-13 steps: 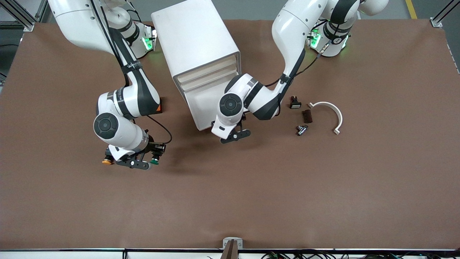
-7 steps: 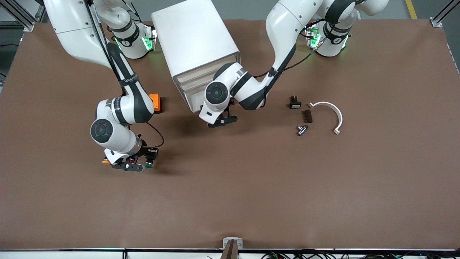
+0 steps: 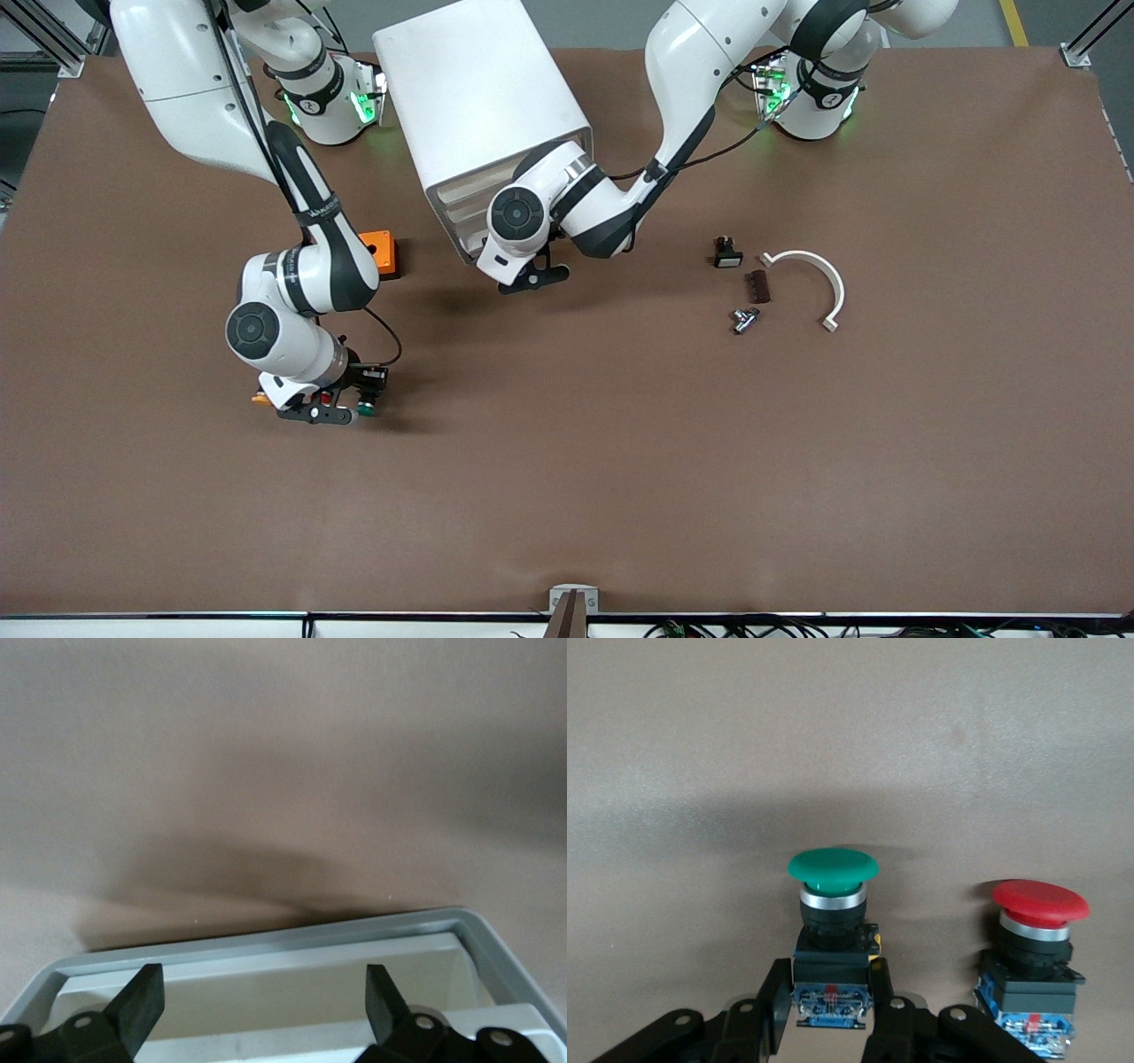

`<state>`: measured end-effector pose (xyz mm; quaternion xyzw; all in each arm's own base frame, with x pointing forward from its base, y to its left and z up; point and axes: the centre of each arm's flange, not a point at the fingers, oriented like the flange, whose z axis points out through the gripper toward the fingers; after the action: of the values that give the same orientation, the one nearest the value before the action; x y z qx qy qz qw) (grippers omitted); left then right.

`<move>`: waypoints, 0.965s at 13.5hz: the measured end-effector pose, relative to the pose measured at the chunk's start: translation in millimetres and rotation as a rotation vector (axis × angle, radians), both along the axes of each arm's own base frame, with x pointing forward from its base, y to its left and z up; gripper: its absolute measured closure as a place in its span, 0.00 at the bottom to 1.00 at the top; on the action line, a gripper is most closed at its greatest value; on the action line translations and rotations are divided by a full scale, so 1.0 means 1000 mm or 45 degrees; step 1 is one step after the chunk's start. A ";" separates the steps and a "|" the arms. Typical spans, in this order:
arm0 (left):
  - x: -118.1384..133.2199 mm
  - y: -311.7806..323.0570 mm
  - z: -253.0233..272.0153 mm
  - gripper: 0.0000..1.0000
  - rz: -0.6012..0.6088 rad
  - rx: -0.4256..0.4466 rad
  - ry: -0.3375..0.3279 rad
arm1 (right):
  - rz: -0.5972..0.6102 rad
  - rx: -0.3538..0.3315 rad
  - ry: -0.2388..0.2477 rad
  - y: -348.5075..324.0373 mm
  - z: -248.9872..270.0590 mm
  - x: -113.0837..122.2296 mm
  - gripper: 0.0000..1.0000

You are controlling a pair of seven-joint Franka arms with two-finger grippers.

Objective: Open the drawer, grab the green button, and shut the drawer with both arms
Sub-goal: 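Set the green button down with the right gripper while the left gripper shuts the drawer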

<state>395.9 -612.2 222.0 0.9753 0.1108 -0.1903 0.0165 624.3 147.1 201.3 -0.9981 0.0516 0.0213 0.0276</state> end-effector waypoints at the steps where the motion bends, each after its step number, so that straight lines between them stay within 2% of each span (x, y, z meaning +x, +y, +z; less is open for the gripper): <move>1: -0.004 -0.002 0.000 0.00 -0.006 -0.001 0.003 | 0.003 0.002 0.002 0.002 -0.002 -0.001 0.59; 5: -0.011 -0.007 -0.003 0.00 0.028 -0.029 0.064 | 0.013 0.013 0.005 0.010 -0.003 -0.003 0.59; 8: 0.000 -0.003 0.002 0.00 0.054 -0.044 0.054 | 0.024 0.018 0.008 0.015 -0.003 -0.005 0.59; 10: 0.039 0.017 0.020 0.00 0.127 -0.071 0.012 | 0.028 0.018 0.009 0.017 -0.003 -0.005 0.59; 13: 0.137 0.103 0.060 0.00 0.265 -0.042 -0.099 | 0.032 0.018 0.010 0.020 -0.003 -0.006 0.59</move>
<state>533.1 -509.4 282.3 0.9648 0.2076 -0.1512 0.0566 618.1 166.6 197.9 -0.9983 0.0389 0.0259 0.0343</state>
